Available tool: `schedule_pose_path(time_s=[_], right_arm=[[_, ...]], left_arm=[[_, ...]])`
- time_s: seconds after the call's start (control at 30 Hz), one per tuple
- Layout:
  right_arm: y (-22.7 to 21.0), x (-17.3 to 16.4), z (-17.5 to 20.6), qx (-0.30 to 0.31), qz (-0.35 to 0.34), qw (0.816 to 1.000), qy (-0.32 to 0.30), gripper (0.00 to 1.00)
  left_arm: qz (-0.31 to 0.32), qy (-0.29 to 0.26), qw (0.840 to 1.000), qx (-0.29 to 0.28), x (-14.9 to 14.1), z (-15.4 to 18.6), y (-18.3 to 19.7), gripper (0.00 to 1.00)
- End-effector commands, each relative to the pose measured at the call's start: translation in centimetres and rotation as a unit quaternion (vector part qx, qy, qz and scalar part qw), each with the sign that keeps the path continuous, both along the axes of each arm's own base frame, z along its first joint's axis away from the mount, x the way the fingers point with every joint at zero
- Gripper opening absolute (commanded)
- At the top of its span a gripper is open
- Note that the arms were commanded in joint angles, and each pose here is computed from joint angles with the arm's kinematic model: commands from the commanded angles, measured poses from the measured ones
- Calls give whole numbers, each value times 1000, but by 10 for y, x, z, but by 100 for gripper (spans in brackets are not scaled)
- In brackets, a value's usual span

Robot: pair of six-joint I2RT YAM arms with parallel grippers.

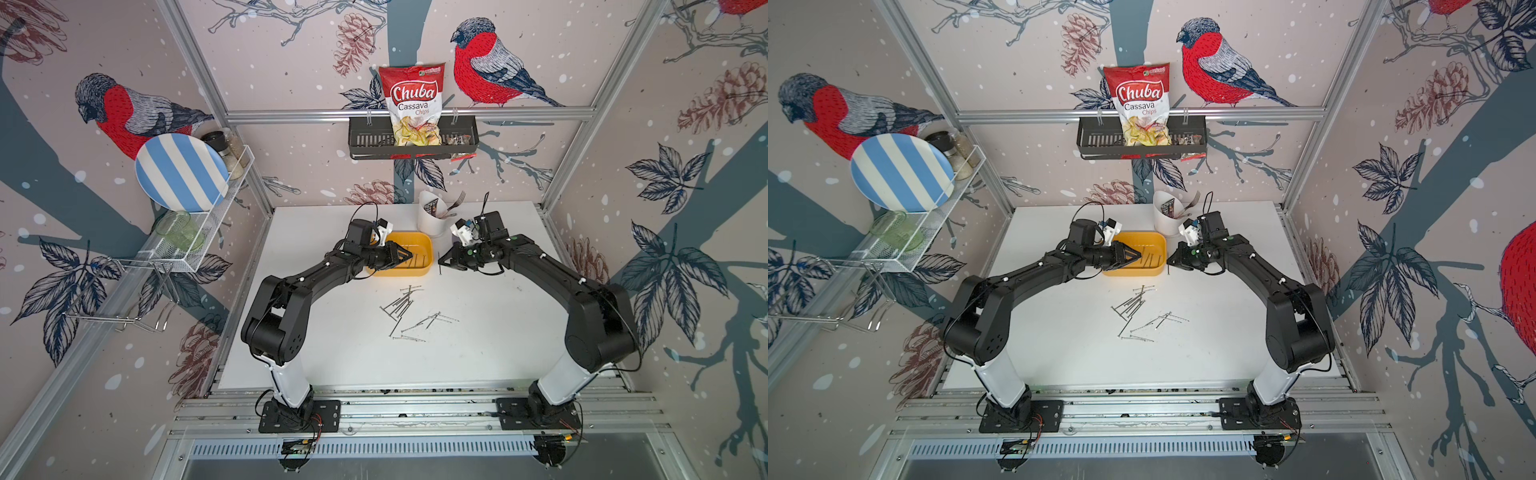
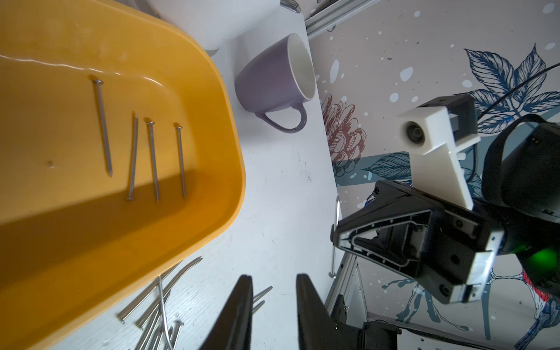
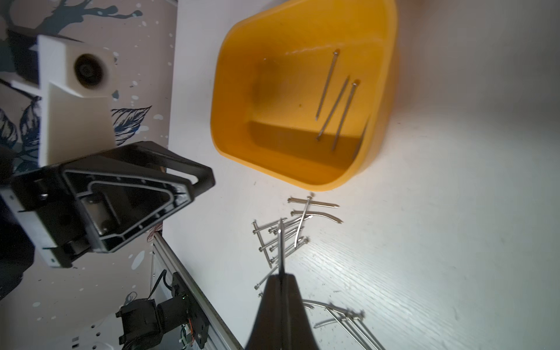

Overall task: Put the nails on the desktop into the storage box
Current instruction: Pick up the nail from the center of the board.

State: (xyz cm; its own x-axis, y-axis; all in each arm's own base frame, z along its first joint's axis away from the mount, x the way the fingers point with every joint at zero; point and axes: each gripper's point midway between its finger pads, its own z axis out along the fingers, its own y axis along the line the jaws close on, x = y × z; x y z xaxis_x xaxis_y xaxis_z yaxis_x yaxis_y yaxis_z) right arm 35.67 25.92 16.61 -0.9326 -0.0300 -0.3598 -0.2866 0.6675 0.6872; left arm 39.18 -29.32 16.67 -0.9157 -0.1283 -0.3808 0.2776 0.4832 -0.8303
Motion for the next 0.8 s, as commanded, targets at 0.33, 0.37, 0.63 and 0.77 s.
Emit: schedule_pose_path(time_s=[0.33, 0.37, 0.63, 0.77], right_arm=[[37, 19, 27, 77, 14, 997, -6, 0], [39, 19, 26, 77, 16, 997, -4, 0], [43, 18, 25, 80, 21, 997, -1, 0], [43, 18, 24, 84, 22, 996, 1, 0]], left_arm=[[-64, -30, 997, -44, -15, 22, -29, 27], [-69, -32, 996, -46, -17, 24, -32, 27], [-84, -33, 995, -51, -17, 24, -42, 27], [-87, -34, 995, -46, -14, 22, -44, 26]])
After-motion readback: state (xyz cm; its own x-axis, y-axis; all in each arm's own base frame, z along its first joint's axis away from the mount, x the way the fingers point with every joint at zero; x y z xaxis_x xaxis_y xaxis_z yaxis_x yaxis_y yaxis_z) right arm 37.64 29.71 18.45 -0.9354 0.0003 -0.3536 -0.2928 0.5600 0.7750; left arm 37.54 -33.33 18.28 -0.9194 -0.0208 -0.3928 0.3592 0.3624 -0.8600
